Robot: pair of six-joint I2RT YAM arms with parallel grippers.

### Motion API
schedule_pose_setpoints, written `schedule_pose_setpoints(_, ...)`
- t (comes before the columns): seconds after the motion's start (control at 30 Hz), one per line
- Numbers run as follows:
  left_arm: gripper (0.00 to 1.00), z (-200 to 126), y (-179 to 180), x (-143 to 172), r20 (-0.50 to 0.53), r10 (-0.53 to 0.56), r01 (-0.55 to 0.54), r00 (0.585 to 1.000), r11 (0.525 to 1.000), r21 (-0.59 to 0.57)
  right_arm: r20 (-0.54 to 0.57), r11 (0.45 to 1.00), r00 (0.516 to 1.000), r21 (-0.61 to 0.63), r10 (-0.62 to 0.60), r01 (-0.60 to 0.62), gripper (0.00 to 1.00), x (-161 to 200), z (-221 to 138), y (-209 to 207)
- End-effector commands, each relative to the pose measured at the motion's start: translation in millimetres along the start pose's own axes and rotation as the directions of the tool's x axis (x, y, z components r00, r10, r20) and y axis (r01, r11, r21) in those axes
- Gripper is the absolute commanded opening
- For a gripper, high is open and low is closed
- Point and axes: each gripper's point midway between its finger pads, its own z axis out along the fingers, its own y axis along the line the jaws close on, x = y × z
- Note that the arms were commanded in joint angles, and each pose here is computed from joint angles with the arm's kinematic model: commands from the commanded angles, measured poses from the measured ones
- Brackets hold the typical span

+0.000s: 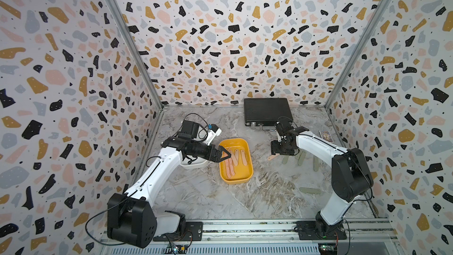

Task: Place the fruit knives into the storage box by color
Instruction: Pick up the fruit knife from the center of the board.

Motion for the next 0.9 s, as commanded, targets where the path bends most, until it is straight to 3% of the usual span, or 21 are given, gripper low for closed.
schedule_pose_setpoints(0.0, 0.99, -0.5, -0.8, -0.7, 0.011, 0.035, -0.035, 0.999, 0.999, -0.003, 0.002, 1.0, 1.0, 0.004, 0.023, -0.023, 0.7, -3.1, 7.1, -5.0)
schedule_pose_setpoints(0.87, 0.99, 0.7, 2.6, 1.0, 0.004, 0.038, -0.038, 0.999, 0.999, -0.014, -0.095, 0.995, 0.993, -0.072, 0.066, -0.073, 0.67, -6.6, 49.2, 5.4)
